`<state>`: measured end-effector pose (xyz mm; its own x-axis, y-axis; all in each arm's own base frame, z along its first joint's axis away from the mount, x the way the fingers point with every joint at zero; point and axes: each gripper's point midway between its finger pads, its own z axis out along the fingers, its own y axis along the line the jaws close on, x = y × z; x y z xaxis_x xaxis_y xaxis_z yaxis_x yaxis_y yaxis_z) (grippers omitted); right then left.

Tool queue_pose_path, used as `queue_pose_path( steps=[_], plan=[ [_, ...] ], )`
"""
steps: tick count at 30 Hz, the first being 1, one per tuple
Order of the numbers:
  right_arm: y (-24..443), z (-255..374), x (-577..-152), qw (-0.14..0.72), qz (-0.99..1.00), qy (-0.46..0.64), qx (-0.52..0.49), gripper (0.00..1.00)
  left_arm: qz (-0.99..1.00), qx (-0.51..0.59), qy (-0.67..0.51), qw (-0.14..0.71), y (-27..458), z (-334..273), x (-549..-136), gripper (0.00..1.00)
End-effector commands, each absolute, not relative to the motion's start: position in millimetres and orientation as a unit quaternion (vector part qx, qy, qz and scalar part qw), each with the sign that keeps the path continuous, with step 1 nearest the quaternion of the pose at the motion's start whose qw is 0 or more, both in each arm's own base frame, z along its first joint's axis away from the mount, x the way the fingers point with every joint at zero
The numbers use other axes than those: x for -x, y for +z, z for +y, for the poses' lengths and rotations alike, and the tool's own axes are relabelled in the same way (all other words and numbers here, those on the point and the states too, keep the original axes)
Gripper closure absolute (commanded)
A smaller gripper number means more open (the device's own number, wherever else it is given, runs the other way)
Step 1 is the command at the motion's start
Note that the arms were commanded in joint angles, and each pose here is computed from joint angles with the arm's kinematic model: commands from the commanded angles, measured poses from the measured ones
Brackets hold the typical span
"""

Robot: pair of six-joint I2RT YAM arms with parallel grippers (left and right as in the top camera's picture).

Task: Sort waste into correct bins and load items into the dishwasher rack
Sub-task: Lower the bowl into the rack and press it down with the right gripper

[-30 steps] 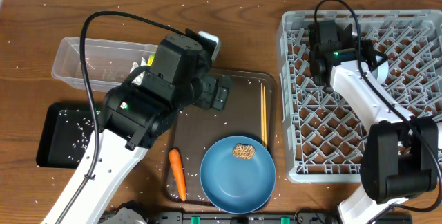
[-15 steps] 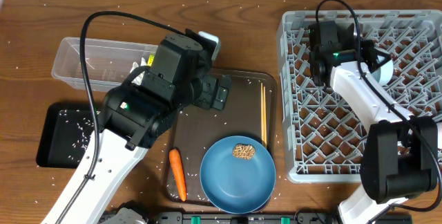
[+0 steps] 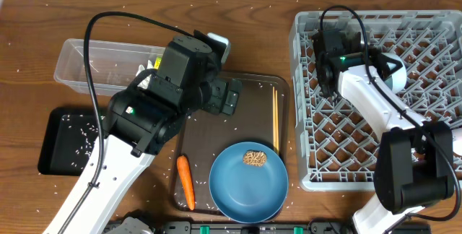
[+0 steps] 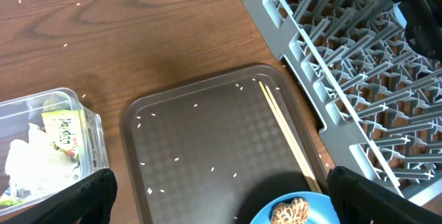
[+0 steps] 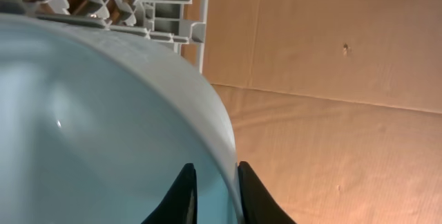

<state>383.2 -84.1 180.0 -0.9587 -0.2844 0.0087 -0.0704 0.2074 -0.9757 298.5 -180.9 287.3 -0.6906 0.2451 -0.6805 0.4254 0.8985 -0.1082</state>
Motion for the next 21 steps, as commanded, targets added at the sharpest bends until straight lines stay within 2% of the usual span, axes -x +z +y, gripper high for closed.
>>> queue_pose_path(
  steps=[1,5,10,14,21],
  plan=[
    [168.3,-71.3,-382.6,0.089,0.781,-0.604,0.135,0.81,0.907,-0.182,-0.125,0.359,294.4,-176.9,-298.9,0.02],
    [155.4,-59.0,-378.3,0.075,0.796,-0.576,0.172,0.79,0.907,-0.182,-0.125,0.359,294.4,-176.9,-298.9,0.02],
    [147.5,-51.5,-371.6,0.068,0.807,-0.558,0.182,0.67,0.907,-0.182,-0.124,0.359,294.4,-176.8,-299.0,0.02],
    [147.1,-48.9,-368.5,0.062,0.805,-0.558,0.191,0.61,0.907,-0.182,-0.125,0.359,294.4,-176.9,-298.9,0.02],
    [130.7,-25.9,-368.4,0.057,0.822,-0.514,0.239,0.55,0.907,-0.182,-0.125,0.359,294.4,-176.9,-298.9,0.02]
  ],
)
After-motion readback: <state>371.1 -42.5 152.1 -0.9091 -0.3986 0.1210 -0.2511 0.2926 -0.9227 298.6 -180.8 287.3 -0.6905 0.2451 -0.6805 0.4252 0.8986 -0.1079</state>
